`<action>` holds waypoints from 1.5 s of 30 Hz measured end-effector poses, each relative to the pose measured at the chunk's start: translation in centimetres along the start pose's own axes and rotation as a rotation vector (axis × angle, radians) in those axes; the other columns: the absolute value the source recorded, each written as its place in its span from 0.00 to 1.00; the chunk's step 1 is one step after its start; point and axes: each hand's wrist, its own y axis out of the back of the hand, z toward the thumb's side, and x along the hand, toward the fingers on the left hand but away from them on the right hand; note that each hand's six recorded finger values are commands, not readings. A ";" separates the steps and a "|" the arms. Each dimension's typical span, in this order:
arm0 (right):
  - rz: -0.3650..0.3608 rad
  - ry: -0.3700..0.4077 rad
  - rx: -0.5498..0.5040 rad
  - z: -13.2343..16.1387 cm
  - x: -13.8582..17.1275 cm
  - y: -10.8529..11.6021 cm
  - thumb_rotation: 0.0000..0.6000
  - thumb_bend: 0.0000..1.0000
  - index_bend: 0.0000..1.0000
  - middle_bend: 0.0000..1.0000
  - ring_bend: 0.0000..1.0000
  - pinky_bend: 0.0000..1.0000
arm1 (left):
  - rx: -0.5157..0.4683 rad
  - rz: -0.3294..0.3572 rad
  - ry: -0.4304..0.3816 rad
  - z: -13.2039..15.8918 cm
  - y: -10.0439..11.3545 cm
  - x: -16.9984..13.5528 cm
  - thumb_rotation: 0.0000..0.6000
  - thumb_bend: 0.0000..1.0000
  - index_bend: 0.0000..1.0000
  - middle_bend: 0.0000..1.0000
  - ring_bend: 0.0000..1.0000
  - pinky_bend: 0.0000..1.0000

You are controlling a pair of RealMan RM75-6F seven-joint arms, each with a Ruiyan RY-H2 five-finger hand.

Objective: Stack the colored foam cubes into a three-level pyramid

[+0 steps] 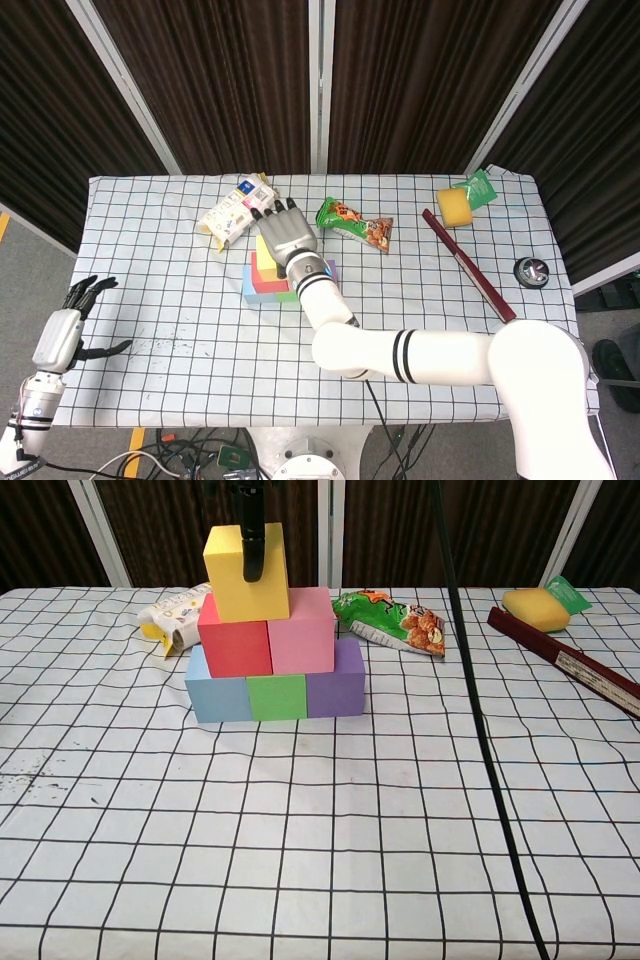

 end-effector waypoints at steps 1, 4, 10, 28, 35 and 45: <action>0.000 0.000 -0.002 0.0 0.0 0.0 1.00 0.00 0.00 0.10 0.00 0.00 | 0.000 0.000 0.000 0.0 0.0 0.0 1.00 0.00 0.11 0.16 0.03 0.01; 0.002 0.005 -0.010 0.0 0.0 0.0 1.00 0.00 0.00 0.08 0.00 0.00 | 0.000 0.001 0.000 0.0 0.0 0.0 1.00 0.00 0.11 0.16 0.03 0.01; 0.001 0.018 -0.024 -0.3 0.7 0.7 1.00 0.00 0.00 0.03 0.00 0.00 | 0.006 -0.003 -0.004 0.1 0.0 0.0 1.00 0.00 0.11 0.16 0.03 0.01; -0.147 -0.071 0.100 -12.8 13.7 2.2 1.00 0.00 0.00 0.00 0.00 0.00 | 0.108 0.049 0.042 -0.5 2.3 -0.2 1.00 0.00 0.11 0.16 0.03 0.01; -0.306 -0.180 0.101 -21.4 19.7 -1.2 1.00 0.00 0.00 0.00 0.00 0.00 | 0.190 0.062 0.065 -0.4 3.3 -0.7 1.00 0.00 0.11 0.16 0.03 0.01; -0.408 -0.362 -0.027 -31.2 31.3 -14.3 1.00 0.00 0.00 0.00 0.00 0.00 | 0.309 0.062 0.100 -0.4 3.6 -2.9 1.00 0.00 0.11 0.16 0.03 0.01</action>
